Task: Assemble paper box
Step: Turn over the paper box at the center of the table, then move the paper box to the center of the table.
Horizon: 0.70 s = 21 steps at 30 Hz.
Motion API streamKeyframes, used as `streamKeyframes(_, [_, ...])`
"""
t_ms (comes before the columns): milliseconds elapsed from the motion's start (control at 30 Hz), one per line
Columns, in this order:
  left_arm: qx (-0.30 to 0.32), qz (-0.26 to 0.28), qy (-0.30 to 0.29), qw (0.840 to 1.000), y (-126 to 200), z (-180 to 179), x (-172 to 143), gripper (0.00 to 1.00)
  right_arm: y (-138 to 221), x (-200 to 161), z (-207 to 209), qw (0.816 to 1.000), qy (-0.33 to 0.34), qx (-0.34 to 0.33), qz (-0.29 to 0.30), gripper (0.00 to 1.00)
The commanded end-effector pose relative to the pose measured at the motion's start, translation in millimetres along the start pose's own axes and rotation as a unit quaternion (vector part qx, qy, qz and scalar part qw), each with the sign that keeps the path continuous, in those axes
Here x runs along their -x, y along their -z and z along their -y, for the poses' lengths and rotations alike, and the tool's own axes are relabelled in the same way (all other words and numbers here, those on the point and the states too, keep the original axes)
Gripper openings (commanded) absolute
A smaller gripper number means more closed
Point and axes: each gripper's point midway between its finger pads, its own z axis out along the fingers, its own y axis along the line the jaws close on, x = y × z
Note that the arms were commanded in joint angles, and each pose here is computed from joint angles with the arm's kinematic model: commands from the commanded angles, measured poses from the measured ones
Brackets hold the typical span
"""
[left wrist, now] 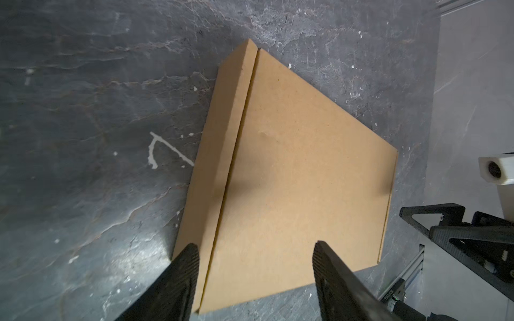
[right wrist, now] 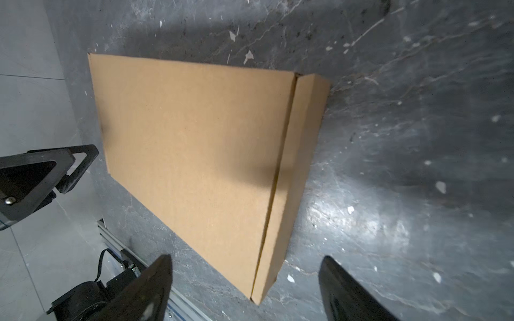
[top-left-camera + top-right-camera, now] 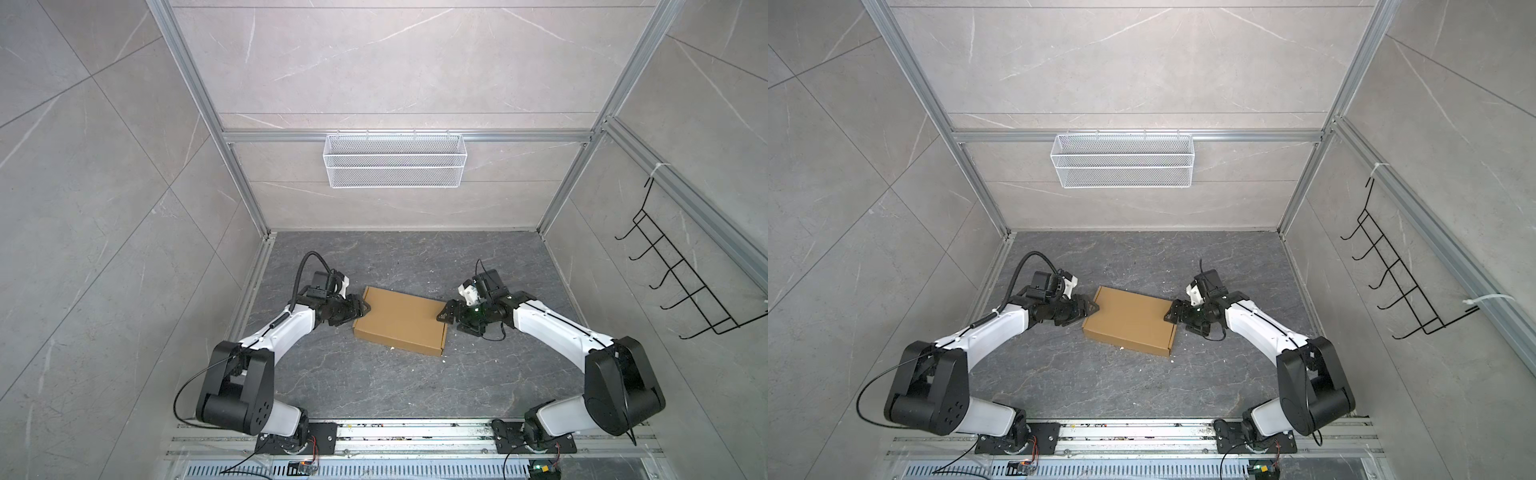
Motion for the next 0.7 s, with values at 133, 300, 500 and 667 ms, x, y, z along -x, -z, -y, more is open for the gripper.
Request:
streamKeyframes(133, [-0.008, 0.019, -0.031, 0.999, -16.4, 13.0, 17.3, 0.69, -26.5, 6.3, -0.2, 1.0, 0.005, -0.015, -0.004, 0.86])
streamKeyframes(300, [-0.019, 0.015, -0.029, 0.999, -14.7, 17.2, 12.6, 0.68, -33.2, 9.5, -23.0, 1.0, 0.031, -0.001, -0.005, 0.85])
streamKeyframes(500, [-0.006, 0.021, -0.015, 1.0, -3.5, 6.6, 11.1, 0.68, -36.0, 20.7, -47.8, 0.999, 0.048, 0.017, -0.002, 0.84])
streamKeyframes(667, [0.008, 0.035, 0.002, 0.999, 4.2, -7.7, 19.0, 0.68, -45.3, 39.3, -66.8, 0.998, 0.064, 0.027, -0.003, 0.84])
